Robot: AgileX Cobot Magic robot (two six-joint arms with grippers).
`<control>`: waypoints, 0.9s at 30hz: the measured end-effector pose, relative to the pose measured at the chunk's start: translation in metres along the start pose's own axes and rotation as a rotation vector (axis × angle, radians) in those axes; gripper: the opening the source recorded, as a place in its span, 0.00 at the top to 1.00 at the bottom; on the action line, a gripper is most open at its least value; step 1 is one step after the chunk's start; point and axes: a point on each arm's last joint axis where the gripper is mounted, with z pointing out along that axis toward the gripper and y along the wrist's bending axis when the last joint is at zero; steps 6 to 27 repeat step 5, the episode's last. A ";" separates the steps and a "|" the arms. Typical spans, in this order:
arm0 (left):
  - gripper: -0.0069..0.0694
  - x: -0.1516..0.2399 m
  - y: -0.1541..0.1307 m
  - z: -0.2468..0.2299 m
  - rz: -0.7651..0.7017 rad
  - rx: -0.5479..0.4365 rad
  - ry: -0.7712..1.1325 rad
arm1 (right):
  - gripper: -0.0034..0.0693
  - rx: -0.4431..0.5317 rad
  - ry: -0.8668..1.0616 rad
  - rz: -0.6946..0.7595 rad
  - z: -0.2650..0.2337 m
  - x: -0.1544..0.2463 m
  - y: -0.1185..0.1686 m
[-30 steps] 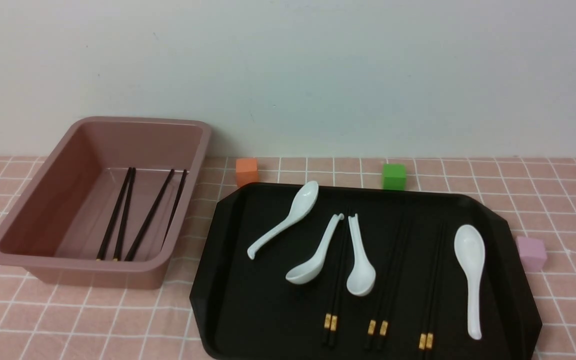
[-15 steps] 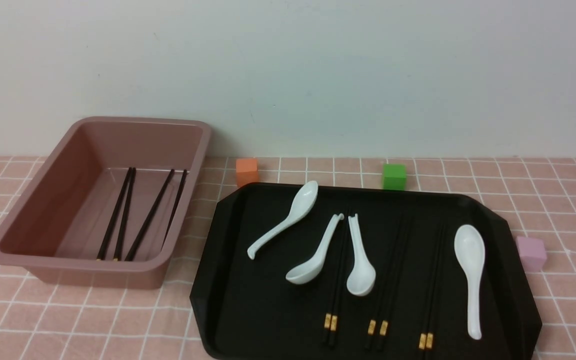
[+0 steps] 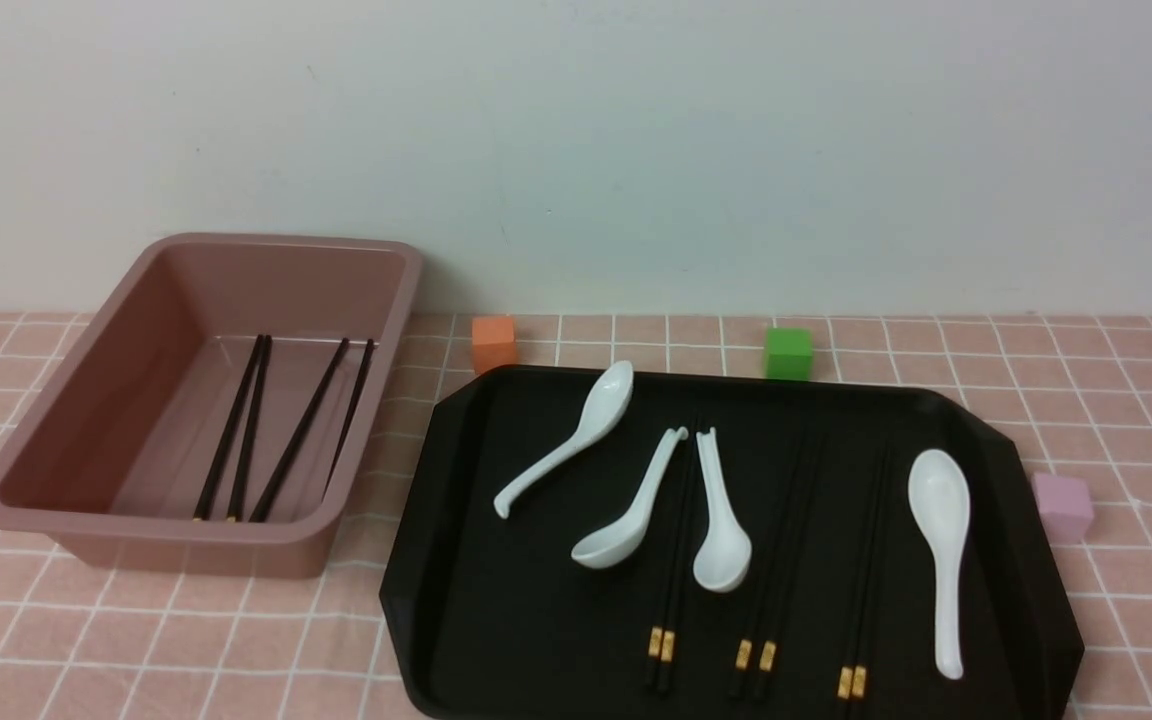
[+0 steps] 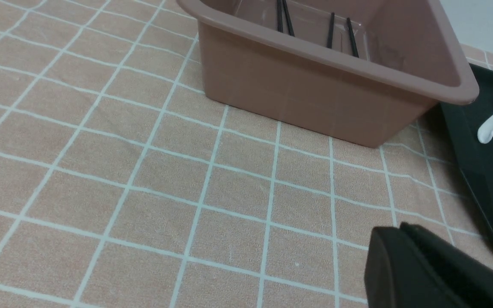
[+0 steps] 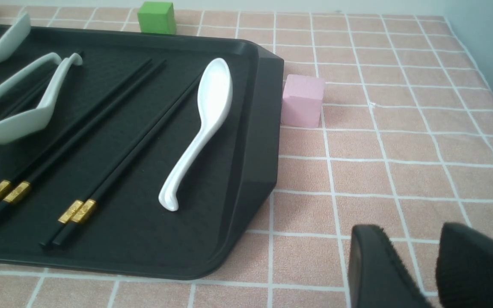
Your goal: On pink tablecloth take chopsticks from black tray and put them in box.
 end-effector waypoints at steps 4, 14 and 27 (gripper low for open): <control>0.88 0.000 0.000 0.000 -0.002 0.001 0.000 | 0.62 0.000 0.000 -0.001 0.000 0.000 0.000; 0.88 0.000 0.000 0.000 -0.002 0.001 0.000 | 0.62 0.000 0.000 -0.001 0.000 0.000 0.000; 0.88 0.000 0.000 0.000 -0.002 0.001 0.000 | 0.62 0.000 0.000 -0.001 0.000 0.000 0.000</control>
